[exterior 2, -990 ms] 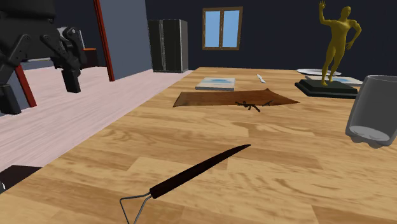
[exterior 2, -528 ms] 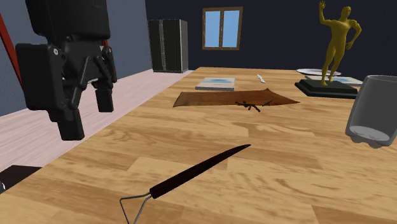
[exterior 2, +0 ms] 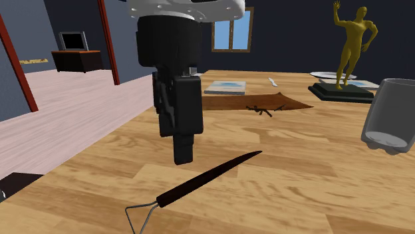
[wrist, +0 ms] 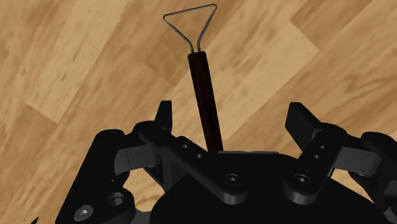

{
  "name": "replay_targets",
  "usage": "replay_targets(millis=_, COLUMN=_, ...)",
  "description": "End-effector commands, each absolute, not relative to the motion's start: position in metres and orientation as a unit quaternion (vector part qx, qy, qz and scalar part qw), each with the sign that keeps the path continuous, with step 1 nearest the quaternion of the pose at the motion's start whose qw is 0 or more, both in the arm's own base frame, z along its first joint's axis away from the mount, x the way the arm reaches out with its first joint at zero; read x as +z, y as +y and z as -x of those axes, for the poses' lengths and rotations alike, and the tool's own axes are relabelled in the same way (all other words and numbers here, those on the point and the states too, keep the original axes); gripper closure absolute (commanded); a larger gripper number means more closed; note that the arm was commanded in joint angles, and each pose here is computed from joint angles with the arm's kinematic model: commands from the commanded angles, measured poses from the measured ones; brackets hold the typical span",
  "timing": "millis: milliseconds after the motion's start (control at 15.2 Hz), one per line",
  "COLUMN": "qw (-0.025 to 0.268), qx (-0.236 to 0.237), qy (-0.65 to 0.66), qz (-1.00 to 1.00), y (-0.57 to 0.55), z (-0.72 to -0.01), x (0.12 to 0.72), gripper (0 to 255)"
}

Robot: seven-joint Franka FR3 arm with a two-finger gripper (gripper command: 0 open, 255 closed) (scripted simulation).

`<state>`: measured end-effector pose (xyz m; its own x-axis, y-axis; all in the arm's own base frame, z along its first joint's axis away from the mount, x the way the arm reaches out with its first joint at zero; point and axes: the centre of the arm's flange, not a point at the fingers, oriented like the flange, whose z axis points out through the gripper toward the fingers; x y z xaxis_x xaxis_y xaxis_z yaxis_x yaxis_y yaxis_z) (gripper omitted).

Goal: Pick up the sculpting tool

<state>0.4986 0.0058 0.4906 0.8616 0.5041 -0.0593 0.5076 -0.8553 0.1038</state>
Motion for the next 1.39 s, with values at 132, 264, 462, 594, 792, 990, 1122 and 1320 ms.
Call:
replay_targets(millis=132, qw=0.075, qx=-0.012, qy=0.345, qz=-0.936, y=0.027, z=-0.541, x=0.473, gripper=0)
replay_targets(millis=264, qw=0.079, qx=-0.012, qy=0.362, qz=-0.929, y=0.032, z=-0.55, x=0.464, gripper=0)
replay_targets(millis=462, qw=0.079, qx=-0.012, qy=0.362, qz=-0.929, y=0.032, z=-0.55, x=0.448, gripper=0)
replay_targets(millis=594, qw=0.079, qx=-0.012, qy=0.362, qz=-0.929, y=0.032, z=-0.55, x=0.437, gripper=0)
replay_targets(millis=792, qw=0.079, qx=-0.012, qy=0.362, qz=-0.929, y=0.032, z=-0.55, x=0.429, gripper=0)
replay_targets(millis=990, qw=0.079, qx=-0.012, qy=0.362, qz=-0.929, y=0.031, z=-0.55, x=0.429, gripper=255)
replay_targets(millis=1122, qw=0.079, qx=-0.012, qy=0.362, qz=-0.929, y=0.03, z=-0.55, x=0.428, gripper=255)
replay_targets(millis=1320, qw=0.079, qx=-0.012, qy=0.361, qz=-0.929, y=0.032, z=-0.549, x=0.429, gripper=255)
